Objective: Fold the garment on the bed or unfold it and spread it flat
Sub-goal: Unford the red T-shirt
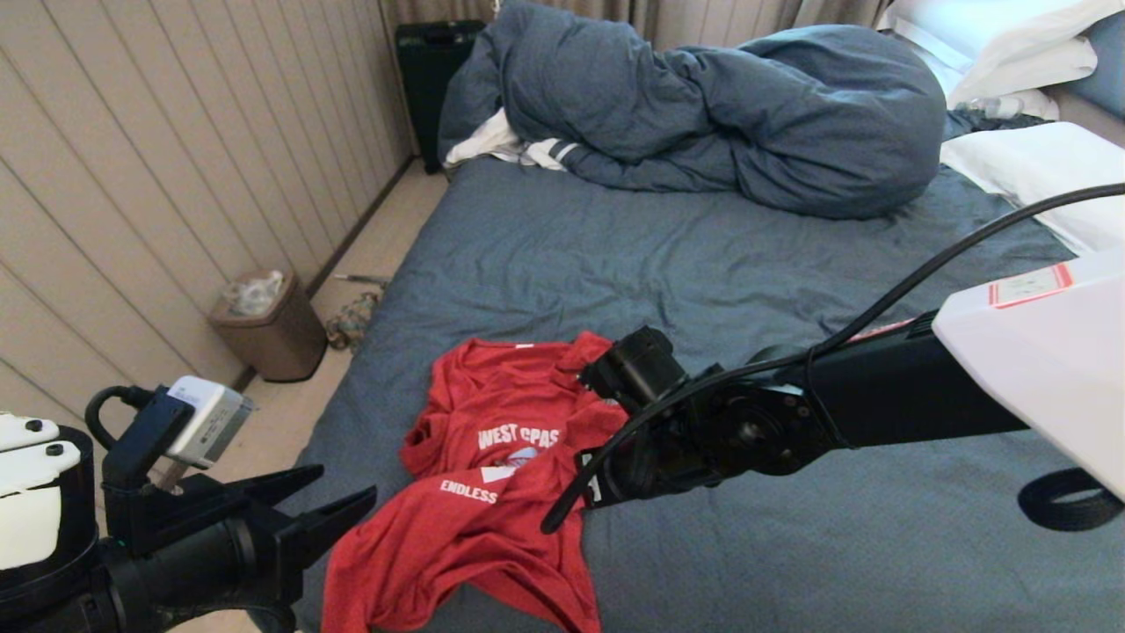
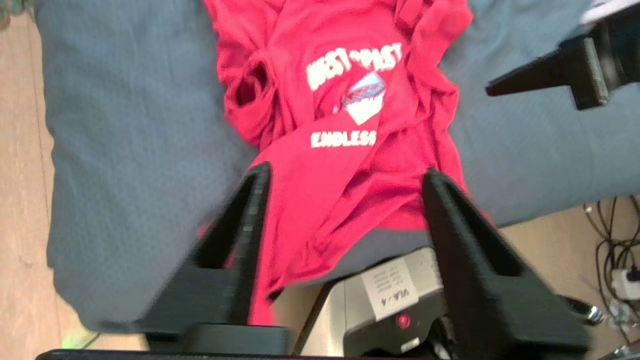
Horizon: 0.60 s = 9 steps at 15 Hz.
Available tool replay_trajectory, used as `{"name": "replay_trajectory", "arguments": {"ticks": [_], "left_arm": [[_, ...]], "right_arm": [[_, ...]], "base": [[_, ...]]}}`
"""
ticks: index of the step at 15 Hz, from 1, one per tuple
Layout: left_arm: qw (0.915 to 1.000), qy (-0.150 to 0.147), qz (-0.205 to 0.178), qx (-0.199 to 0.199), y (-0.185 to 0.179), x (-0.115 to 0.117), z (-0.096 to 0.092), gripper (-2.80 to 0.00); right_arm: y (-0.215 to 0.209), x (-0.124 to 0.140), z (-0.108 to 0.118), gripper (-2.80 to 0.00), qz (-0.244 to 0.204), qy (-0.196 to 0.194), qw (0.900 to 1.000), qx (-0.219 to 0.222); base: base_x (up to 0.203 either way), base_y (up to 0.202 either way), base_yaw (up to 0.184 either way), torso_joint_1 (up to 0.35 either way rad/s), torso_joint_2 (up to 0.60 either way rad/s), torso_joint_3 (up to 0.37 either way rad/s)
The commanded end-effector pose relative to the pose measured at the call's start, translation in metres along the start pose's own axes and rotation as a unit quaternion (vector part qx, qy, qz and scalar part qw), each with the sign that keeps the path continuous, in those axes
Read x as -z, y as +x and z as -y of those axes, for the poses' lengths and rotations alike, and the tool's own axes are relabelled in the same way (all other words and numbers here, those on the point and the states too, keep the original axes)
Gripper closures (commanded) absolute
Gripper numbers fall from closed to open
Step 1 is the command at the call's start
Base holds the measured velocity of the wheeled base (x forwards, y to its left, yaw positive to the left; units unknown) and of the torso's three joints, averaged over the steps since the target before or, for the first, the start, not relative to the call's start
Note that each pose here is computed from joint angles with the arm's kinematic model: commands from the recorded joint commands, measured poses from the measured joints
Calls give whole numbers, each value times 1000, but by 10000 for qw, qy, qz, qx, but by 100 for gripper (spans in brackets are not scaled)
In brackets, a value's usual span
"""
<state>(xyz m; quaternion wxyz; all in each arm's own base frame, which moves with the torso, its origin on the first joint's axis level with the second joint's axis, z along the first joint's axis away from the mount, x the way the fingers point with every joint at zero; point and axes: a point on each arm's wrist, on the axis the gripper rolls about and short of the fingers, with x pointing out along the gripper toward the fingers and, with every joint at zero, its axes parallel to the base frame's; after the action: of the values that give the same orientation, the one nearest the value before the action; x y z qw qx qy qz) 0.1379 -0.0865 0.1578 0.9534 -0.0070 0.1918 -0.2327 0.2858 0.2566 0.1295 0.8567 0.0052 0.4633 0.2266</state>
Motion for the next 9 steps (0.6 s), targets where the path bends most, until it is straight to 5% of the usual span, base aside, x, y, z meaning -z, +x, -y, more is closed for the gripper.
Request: {"name": "replay_trajectory", "arguments": {"ticks": [1, 4, 9], "left_arm": [[10000, -11, 95, 10, 0, -4, 1, -280], [9998, -78, 58, -180, 16, -14, -4, -280], [9974, -415, -192, -556, 92, -41, -33, -280]], "right_arm": [[-1, -4, 0, 0, 75, 23, 10000, -7], [-6, -16, 1, 0, 275, 74, 9996, -42], [-15, -58, 6, 0, 945, 252, 9951, -125]], "base": [[0, 0, 0, 0, 0, 0], [0, 0, 0, 0, 0, 0], [0, 0, 0, 0, 0, 0]]}}
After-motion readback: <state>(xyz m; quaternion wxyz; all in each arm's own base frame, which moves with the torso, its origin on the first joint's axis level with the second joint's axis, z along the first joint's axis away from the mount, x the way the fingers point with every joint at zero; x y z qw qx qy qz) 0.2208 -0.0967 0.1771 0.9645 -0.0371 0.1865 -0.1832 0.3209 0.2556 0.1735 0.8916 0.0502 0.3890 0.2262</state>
